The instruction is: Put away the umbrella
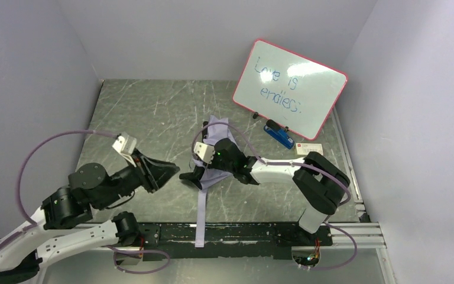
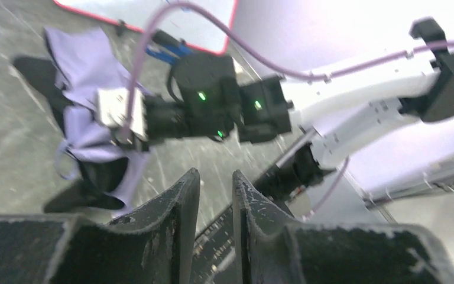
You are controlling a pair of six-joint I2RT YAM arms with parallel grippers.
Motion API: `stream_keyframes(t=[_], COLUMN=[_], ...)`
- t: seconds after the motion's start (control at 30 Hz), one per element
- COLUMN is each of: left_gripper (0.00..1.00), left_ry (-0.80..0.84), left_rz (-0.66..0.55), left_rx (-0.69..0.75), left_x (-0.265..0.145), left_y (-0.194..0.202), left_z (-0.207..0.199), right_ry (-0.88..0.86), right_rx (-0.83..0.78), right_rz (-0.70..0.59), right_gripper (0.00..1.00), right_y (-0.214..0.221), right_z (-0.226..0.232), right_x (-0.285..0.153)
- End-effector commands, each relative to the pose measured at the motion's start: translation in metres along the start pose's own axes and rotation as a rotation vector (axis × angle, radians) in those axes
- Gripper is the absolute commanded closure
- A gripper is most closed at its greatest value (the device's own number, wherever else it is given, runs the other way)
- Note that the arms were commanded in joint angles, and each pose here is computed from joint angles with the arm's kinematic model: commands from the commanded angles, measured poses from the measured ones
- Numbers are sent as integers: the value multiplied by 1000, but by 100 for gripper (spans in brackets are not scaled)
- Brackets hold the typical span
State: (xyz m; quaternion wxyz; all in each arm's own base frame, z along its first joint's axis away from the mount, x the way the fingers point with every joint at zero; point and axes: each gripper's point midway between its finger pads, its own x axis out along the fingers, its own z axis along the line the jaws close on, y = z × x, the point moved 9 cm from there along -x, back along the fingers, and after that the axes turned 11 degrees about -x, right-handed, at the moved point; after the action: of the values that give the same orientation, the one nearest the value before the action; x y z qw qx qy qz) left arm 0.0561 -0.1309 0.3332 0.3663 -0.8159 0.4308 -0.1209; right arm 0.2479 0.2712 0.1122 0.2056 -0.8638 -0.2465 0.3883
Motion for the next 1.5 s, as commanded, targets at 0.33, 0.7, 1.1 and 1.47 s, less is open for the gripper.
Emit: stream_keyframes(t=[0.33,0.7,1.1,1.47], left_gripper=[66,52,52,51], left_ry=[-329,-391,-341,-350], left_rz=[-176,-150,9,124], left_rx=[215,315,181,234], left_x=[16,45,124,135], left_y=[-33,-29,-65,-70], left_z=[16,20,89,116], right_ry=[16,186,-90,-306], right_rx=[23,272,738,743], right_rz=[-156,-294,-109,-28], right_gripper=[8,5,15,0], right_y=[-41,-63,-5,-1], right_z=[-13,-47,-89,-94], right_x=[-52,-128,-98,-44])
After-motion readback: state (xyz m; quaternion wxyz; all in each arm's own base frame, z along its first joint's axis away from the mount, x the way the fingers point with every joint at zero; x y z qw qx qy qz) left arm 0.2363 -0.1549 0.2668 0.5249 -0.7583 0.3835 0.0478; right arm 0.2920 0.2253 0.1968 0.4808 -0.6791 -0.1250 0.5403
